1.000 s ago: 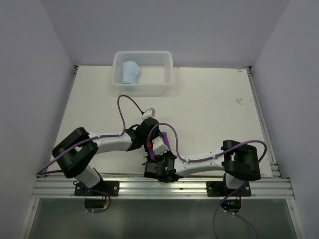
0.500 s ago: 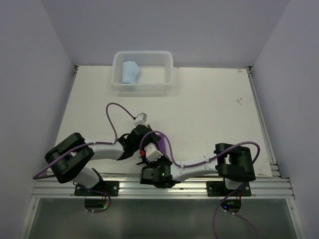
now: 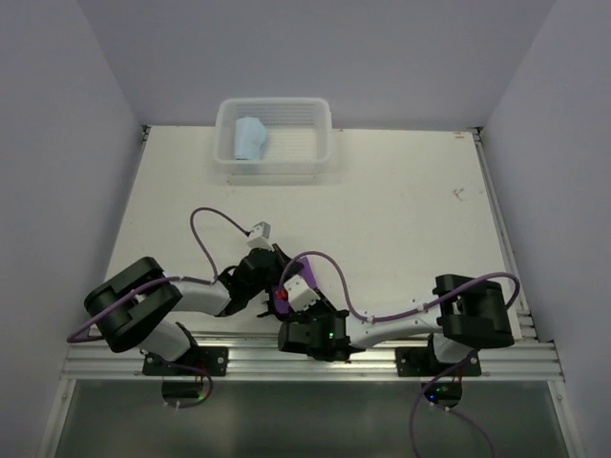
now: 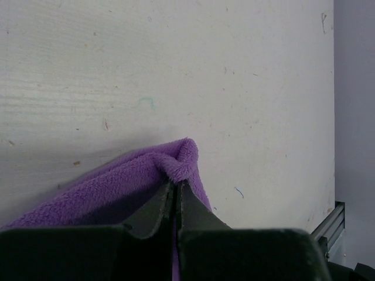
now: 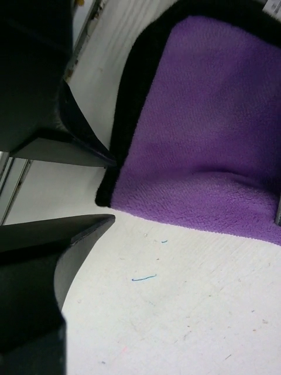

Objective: Roll the towels
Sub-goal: Roll the towel

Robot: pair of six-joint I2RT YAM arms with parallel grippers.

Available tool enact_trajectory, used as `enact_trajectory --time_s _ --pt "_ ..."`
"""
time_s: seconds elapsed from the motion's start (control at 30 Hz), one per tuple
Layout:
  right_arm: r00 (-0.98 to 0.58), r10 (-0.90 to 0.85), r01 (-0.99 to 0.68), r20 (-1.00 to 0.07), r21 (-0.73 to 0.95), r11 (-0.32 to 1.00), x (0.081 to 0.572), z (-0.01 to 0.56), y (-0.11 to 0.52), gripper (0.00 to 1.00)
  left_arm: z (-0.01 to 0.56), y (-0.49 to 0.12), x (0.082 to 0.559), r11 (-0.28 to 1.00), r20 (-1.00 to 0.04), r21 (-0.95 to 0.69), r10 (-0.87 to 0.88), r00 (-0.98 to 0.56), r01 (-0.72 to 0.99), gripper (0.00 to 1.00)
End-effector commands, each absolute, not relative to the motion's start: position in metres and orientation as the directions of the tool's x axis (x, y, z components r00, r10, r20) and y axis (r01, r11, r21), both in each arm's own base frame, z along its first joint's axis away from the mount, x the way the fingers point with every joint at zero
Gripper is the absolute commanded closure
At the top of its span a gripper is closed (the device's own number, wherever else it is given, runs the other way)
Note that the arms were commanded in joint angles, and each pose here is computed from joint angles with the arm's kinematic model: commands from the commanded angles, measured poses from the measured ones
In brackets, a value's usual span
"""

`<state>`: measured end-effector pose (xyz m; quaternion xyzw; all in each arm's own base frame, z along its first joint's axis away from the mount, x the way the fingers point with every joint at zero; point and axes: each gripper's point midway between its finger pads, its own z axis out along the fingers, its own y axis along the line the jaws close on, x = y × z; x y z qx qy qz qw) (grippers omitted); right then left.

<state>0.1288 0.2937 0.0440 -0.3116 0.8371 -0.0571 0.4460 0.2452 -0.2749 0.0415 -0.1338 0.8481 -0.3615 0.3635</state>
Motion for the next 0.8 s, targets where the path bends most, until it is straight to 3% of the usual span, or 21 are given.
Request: enact_trajectory --time_s 0.0,0.37,0.6,0.77 --pt "-0.418 -0.44 -0.486 -0.795 -0.214 0.848 0.123 0.069 0.306 0.57 0.062 -0.275 0.257 0.646 -0.524 -0.761 -0.555 -0.646 0.062 1.0" --pt "-0.478 -0.179 -0.526 -0.86 0.118 0.842 0.12 0.11 0.305 0.47 0.056 -0.265 0.249 0.594 -0.48 -0.802 -0.573 -0.664 0.067 1.0" --pt "-0.622 0.087 -0.379 -0.778 0.396 0.836 0.152 0.104 0.28 0.51 0.064 -0.258 0.243 0.53 -0.463 -0.84 -0.592 -0.659 0.115 1.0" --pt "-0.678 0.158 -0.355 -0.717 0.508 0.785 0.158 0.103 0.281 0.49 0.069 -0.256 0.24 0.48 -0.44 -0.867 -0.608 -0.661 0.135 1.0"
